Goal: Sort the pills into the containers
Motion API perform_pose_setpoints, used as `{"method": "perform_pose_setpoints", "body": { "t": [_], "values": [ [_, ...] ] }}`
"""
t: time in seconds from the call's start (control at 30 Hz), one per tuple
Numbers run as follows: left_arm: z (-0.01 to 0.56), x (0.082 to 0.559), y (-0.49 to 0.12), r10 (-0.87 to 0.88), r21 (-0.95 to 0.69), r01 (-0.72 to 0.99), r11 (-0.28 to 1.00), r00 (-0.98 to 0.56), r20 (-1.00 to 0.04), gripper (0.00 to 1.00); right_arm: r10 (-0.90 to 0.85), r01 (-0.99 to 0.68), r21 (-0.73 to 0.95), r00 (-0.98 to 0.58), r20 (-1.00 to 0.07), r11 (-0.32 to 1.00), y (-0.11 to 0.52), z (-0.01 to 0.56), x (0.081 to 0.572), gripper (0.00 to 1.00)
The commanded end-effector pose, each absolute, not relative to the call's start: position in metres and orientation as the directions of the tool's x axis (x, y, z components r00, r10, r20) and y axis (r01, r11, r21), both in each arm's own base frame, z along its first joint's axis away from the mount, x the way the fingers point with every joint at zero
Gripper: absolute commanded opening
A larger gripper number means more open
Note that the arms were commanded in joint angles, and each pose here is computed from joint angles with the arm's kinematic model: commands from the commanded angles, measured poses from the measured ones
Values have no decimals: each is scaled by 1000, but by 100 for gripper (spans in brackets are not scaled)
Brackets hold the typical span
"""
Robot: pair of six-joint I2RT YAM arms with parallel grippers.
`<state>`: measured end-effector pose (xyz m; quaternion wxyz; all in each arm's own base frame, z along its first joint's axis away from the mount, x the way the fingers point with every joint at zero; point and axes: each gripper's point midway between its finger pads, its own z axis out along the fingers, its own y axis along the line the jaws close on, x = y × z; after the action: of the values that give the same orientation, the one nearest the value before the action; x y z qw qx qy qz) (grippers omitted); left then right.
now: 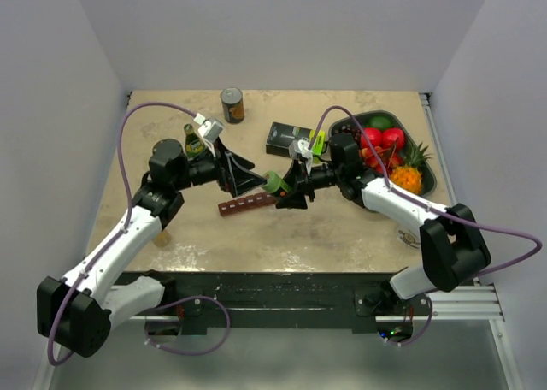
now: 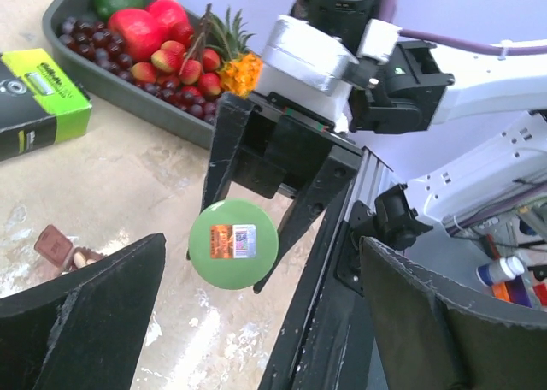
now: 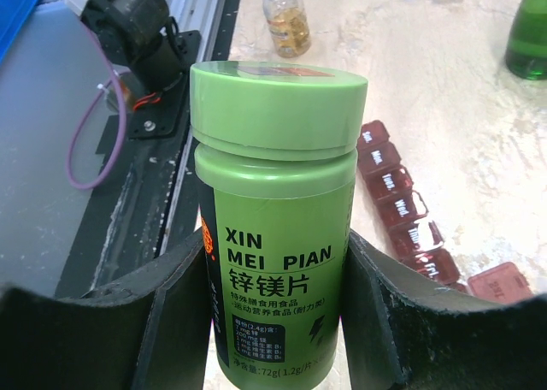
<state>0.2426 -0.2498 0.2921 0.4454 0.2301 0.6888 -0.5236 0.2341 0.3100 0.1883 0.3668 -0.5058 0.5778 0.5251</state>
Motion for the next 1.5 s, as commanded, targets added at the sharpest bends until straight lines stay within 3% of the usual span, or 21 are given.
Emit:
{"method": "perform_pose_setpoints", "body": {
  "t": [0.0, 0.17, 0.63, 0.8, 1.13, 1.47],
  "values": [
    [294, 259, -247, -227, -599, 690, 406, -559, -797, 98, -160, -993, 95, -84, -984, -65, 313, 222, 241, 1],
    [268, 277, -249, -233, -680, 572, 460, -661, -713, 91, -165, -994, 96, -86, -983, -55, 312, 220, 243, 1],
    [267, 264, -276, -165, -700, 614, 365, -697, -698, 86, -170, -994, 98, -89, -981, -46, 312, 218, 245, 1],
    [258, 266, -279, -135, -699, 604, 383, -712, -689, 78, -171, -994, 98, -89, -981, -45, 312, 218, 245, 1],
    [242, 263, -281, -21, -654, 617, 437, -720, -693, 53, -176, -994, 104, -96, -980, -35, 312, 215, 247, 1],
    [230, 257, -283, 54, -624, 649, 435, -711, -701, 48, -174, -992, 122, -117, -978, -16, 313, 216, 250, 0]
  ]
}}
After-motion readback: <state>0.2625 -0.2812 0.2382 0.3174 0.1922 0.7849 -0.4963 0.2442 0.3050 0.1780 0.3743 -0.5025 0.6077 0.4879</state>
